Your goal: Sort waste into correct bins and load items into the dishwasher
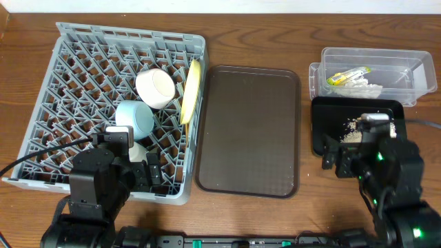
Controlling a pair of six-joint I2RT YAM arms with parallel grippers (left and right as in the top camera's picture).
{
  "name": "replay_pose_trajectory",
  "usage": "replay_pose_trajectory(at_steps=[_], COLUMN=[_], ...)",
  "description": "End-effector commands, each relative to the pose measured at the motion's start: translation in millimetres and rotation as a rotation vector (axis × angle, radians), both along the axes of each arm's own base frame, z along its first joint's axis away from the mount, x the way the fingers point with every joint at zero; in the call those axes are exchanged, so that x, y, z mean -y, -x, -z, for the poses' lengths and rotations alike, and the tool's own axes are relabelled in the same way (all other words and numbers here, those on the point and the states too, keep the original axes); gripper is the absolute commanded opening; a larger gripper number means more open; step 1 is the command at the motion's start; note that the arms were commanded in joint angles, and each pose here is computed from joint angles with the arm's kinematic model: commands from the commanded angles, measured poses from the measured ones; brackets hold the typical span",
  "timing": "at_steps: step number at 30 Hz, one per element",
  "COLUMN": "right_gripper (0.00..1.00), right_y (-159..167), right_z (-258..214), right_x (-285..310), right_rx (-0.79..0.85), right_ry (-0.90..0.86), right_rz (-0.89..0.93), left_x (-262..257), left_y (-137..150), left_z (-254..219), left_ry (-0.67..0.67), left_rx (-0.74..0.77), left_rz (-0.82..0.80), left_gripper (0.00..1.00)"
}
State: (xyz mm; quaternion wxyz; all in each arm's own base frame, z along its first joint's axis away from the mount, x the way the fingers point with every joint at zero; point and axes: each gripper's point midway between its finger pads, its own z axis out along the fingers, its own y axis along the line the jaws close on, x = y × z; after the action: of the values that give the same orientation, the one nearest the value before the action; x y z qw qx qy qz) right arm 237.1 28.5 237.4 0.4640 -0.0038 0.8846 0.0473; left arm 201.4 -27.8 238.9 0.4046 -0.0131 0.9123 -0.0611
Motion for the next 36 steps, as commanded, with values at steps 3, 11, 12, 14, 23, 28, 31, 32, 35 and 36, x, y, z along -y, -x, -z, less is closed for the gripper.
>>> replay_pose_trajectory(at_steps=[3,11,12,14,23,28,31,32,35,36], right_gripper=[0.99,0.99,0.99,0.99,0.99,0.99,0.99,0.99,0.99,0.99], right_y=[12,22,21,14,-6,-7,-9,-9,-9,-8], right_z=[0,11,14,20,21,25,46,55,73,79], right_x=[-2,1,1,1,11,17,13,11,7,7], right_rx=[0.161,0.480,0.506,0.534,0.774,0.757,0.672,0.634,0.559,0.537], right_ry=[-0.010,-0.046,-0.047,-0.047,-0.042,0.004,0.003,0.003,0.000,0.002], right_rz=[-0.042,-0.044,-0.044,-0.040,0.025,0.049,0.021,0.010,-0.011,-0.011], left_x=[-1,-1,-1,-1,-1,-1,-1,-1,-1,-1], left_y=[0,0,0,0,0,0,0,0,0,0], left_z=[3,3,3,3,3,3,3,3,3,3], left_ry=[-0.019,-0.019,-0.019,-0.019,-0.019,-0.019,-0.019,-0.019,-0.019,-0.019], left_rx=[-0.006,-0.006,-0.006,-0.006,-0.005,-0.006,-0.006,-0.006,-0.006,-0.005], left_rz=[0.009,0.009,0.009,0.009,0.009,0.009,0.009,0.009,0.009,0.009], left_gripper=[0.93,0.93,0.93,0.93,0.93,0.93,0.93,0.94,0.94,0.94])
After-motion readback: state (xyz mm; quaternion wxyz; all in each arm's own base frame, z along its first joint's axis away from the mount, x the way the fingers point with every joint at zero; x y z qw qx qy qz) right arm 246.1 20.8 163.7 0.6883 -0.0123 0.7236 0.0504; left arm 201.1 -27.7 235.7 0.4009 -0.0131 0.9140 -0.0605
